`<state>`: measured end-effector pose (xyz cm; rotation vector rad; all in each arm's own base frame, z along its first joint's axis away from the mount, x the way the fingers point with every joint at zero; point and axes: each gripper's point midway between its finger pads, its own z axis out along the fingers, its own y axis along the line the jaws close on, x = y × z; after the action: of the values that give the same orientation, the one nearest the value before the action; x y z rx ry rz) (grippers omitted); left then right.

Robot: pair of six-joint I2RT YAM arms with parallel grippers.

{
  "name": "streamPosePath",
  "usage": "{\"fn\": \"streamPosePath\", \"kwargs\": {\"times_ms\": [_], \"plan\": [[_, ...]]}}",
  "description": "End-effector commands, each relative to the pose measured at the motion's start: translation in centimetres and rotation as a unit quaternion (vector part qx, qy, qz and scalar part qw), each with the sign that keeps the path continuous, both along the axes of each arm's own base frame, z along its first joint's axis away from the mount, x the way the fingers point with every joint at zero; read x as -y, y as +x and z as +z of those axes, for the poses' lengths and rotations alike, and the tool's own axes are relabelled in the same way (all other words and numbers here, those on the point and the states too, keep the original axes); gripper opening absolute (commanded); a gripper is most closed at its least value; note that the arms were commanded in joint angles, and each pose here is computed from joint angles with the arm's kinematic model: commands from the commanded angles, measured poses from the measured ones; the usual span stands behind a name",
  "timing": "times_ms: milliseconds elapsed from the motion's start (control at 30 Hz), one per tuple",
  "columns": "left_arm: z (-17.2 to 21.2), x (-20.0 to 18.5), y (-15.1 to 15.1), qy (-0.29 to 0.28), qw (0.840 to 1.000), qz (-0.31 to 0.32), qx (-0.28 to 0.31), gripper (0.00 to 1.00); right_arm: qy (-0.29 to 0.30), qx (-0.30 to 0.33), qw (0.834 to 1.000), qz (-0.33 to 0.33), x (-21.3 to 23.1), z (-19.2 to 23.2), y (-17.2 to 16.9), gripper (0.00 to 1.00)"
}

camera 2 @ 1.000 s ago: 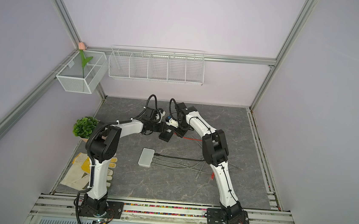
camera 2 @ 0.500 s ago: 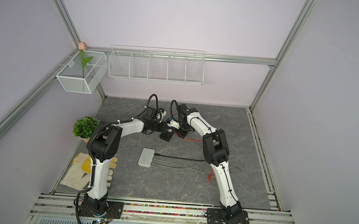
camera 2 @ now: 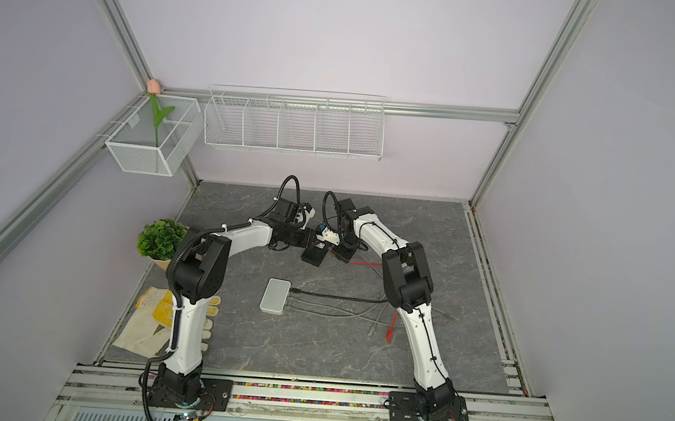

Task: Insert the plug into the switch port

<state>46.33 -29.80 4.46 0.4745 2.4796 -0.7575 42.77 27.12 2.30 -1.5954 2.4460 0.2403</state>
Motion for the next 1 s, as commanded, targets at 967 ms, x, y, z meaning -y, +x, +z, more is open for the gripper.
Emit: {"fn": "streamPosePath", "kwargs": {"times_ms": [967], "plan": [[-1.6, -3.5, -4.5, 0.006, 0.997, 0.006, -0.083, 0.41, 0.028, -0.037, 0.999, 0.006, 0.5, 1.9, -4.7, 0.09]]}}
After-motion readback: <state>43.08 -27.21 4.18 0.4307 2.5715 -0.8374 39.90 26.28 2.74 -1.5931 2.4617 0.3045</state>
